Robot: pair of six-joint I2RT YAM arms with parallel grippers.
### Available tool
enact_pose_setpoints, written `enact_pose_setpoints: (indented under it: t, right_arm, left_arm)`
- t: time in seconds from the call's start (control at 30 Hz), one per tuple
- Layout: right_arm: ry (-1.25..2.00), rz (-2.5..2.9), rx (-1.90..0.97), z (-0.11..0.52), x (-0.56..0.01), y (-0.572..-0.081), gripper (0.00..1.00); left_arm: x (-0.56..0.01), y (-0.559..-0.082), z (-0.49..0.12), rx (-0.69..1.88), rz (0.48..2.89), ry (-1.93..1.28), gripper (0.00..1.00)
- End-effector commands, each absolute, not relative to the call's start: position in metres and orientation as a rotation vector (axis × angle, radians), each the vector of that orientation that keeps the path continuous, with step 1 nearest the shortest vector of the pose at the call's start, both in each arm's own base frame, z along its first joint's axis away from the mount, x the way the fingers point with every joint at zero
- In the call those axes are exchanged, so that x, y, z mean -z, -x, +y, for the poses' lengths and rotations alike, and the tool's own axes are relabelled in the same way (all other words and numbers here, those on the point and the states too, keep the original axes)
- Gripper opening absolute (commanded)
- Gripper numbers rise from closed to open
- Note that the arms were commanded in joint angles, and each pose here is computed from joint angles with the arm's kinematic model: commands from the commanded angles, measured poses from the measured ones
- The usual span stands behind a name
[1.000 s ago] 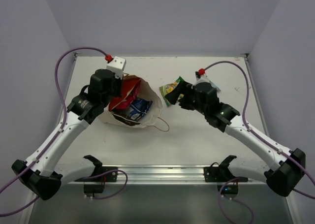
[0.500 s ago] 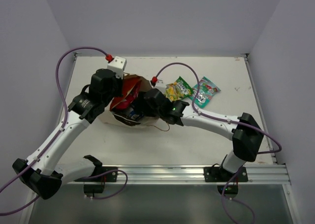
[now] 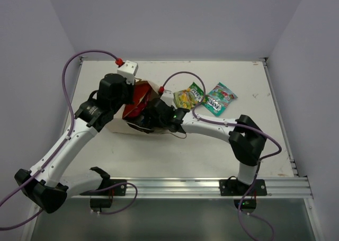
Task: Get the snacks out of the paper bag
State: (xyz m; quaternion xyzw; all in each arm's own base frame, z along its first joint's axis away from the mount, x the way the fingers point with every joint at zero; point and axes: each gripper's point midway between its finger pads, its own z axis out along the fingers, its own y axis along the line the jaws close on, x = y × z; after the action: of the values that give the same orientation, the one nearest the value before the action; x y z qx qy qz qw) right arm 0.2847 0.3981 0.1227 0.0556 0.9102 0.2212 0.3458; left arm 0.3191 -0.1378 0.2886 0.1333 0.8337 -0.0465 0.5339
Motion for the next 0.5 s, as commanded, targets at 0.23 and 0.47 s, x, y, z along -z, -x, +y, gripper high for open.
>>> enact_pose_setpoints:
  t: [0.23, 0.47]
  right_arm:
    - [-0.186, 2.233, -0.649, 0.415, -0.134, -0.306, 0.19]
    - [-0.077, 2.089, -0.717, 0.397, -0.208, -0.299, 0.0]
  left_arm:
    - [-0.3, -0.32, -0.142, 0.167, 1.949, -0.28, 0.0]
    - [-0.281, -0.322, -0.132, 0.096, 1.981, -0.264, 0.0]
